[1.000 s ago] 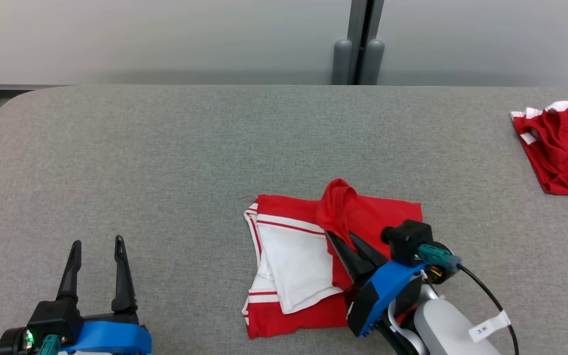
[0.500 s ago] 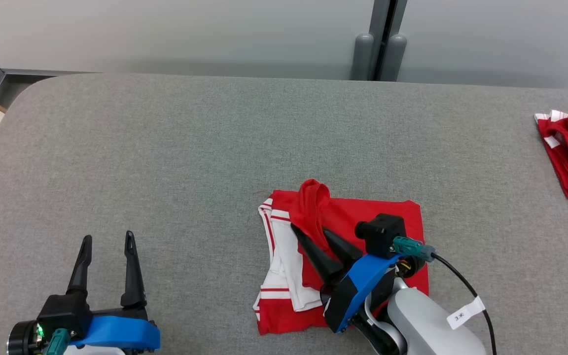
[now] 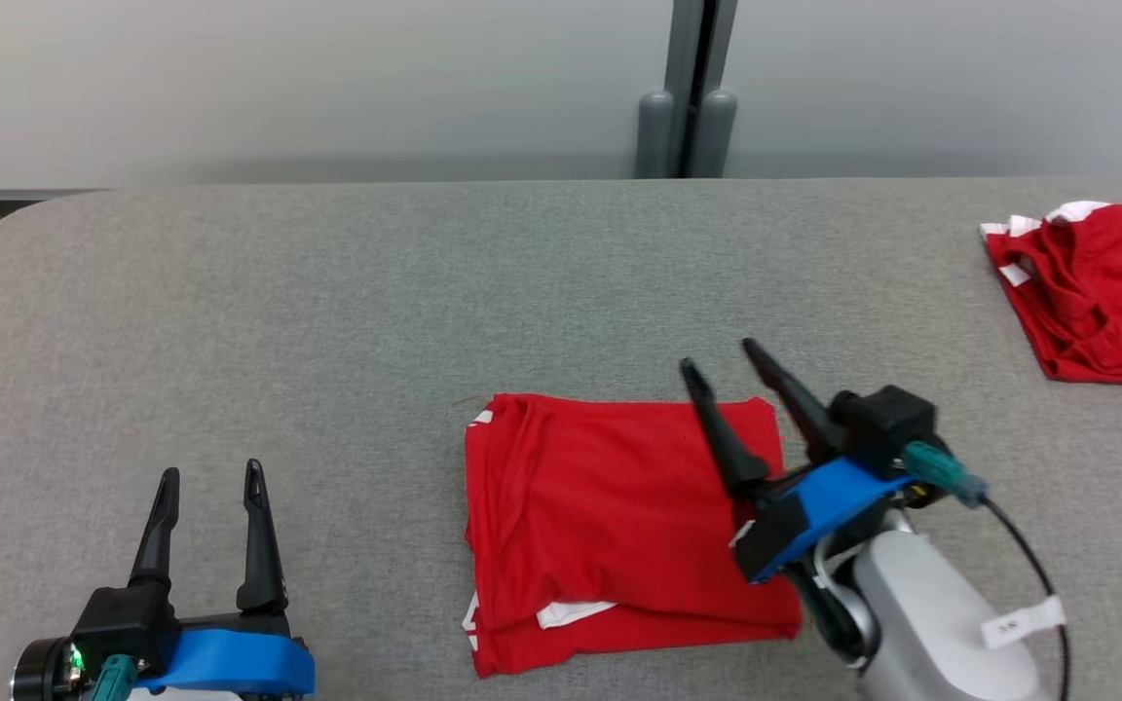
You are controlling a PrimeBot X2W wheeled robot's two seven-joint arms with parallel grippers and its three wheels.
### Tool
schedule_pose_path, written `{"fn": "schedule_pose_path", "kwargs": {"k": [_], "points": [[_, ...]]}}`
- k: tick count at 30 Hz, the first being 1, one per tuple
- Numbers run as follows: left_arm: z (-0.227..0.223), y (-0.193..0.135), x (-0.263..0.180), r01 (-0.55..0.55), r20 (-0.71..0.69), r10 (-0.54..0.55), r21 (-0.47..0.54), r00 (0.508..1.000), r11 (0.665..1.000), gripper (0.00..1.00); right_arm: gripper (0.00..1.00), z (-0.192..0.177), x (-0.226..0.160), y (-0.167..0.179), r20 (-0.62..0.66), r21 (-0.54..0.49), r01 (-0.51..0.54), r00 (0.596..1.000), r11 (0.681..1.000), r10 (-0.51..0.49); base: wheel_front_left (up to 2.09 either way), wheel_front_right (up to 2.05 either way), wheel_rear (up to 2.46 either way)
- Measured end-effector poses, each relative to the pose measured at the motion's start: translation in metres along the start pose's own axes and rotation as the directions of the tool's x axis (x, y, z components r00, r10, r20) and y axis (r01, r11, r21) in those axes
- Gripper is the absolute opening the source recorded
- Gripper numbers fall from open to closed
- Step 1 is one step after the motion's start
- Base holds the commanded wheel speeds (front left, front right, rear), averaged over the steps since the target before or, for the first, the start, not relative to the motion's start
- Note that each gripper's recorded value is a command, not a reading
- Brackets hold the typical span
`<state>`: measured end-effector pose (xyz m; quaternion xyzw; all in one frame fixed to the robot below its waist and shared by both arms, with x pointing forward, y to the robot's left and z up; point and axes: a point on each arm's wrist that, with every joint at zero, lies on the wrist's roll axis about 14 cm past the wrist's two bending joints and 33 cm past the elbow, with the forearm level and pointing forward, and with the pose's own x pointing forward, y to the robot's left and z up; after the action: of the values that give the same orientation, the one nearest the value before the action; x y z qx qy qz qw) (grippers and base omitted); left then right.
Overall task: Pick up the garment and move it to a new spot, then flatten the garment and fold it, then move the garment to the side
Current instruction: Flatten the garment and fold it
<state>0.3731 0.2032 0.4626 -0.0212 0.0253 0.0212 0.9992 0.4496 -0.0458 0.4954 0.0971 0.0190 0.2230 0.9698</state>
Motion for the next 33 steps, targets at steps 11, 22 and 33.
{"fn": "schedule_pose_path", "kwargs": {"k": [11, 22, 33], "points": [[0.004, -0.019, -0.001, 0.058, 0.013, -0.058, 0.007, 0.998, 0.998, 1.0, 1.0, 0.034, -0.071, -0.072, 0.14, -0.057, 0.252, 0.96, 0.966, -0.242, 0.0, 0.0, 0.0], [0.016, -0.026, -0.014, 0.089, 0.049, -0.091, 0.029, 0.995, 0.996, 1.0, 1.0, 0.032, -0.127, -0.078, 0.152, -0.04, 0.358, 0.925, 0.933, -0.348, 0.0, 0.0, 0.0], [0.023, -0.026, -0.027, 0.096, 0.072, -0.098, 0.028, 0.993, 0.995, 1.0, 1.0, 0.038, -0.136, -0.06, 0.127, -0.053, 0.331, 0.938, 0.942, -0.323, 0.0, 0.0, 0.0]]}}
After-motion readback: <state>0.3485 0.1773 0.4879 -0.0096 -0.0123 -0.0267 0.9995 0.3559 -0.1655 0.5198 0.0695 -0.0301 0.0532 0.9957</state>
